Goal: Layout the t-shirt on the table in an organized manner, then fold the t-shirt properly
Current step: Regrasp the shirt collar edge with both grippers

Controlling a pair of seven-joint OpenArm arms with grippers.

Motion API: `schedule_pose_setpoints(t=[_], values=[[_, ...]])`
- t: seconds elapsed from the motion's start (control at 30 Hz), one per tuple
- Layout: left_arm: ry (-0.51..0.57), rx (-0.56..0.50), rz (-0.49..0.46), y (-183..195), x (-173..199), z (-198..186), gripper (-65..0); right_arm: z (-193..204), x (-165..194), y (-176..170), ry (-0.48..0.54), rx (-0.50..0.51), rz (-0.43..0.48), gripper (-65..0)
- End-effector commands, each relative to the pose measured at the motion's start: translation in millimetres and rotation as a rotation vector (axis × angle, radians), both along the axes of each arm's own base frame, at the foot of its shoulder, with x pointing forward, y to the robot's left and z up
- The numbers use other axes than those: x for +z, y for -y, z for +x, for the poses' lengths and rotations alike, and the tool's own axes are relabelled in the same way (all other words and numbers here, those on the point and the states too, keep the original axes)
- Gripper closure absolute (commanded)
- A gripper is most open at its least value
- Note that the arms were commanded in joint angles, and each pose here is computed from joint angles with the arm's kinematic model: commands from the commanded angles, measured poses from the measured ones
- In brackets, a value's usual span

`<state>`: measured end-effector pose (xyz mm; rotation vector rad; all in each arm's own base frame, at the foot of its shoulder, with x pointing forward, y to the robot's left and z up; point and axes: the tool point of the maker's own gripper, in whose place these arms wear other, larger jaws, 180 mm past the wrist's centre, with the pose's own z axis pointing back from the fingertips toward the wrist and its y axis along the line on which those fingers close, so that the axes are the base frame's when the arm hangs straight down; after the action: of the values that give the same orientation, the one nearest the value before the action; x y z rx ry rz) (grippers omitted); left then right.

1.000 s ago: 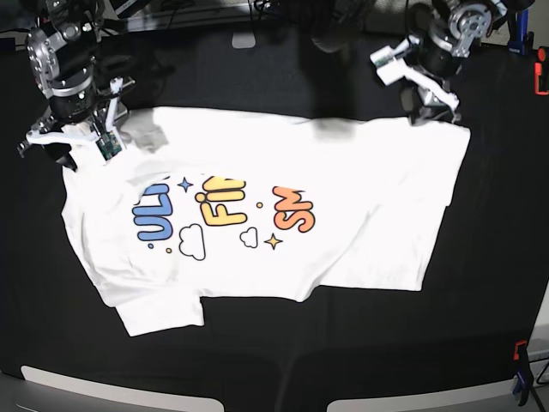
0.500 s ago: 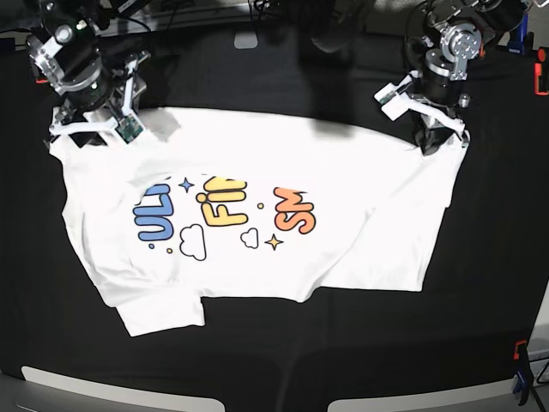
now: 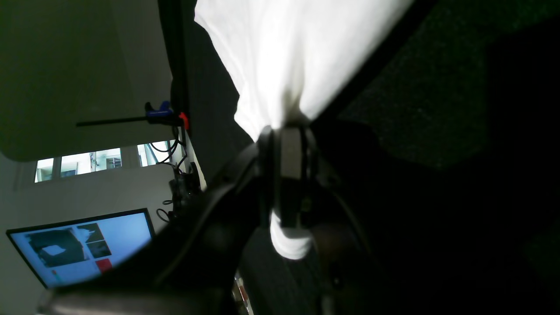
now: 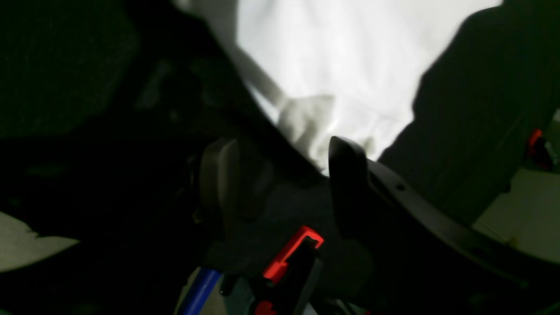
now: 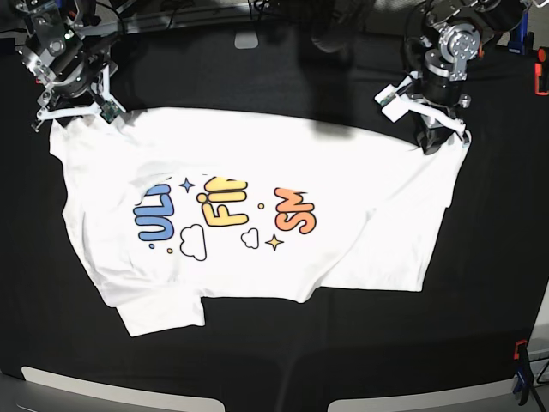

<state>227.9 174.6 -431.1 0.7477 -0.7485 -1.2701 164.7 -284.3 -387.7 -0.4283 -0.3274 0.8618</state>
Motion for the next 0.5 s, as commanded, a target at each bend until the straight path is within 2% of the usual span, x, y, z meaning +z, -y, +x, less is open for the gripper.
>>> schedule_pose_setpoints(t=[0.0, 0.47], values=[[-0.019, 0.030, 0.043, -15.4, -4.0, -4.1, 0.0, 9.2, 8.3, 0.6, 0.040, 0.022, -0.007, -31.9], [-0.019, 0.030, 0.044, -15.4, -3.9, -3.9, 0.0, 18.1, 11.3, -2.9, 0.076, 0.081, 0.007, -31.9]])
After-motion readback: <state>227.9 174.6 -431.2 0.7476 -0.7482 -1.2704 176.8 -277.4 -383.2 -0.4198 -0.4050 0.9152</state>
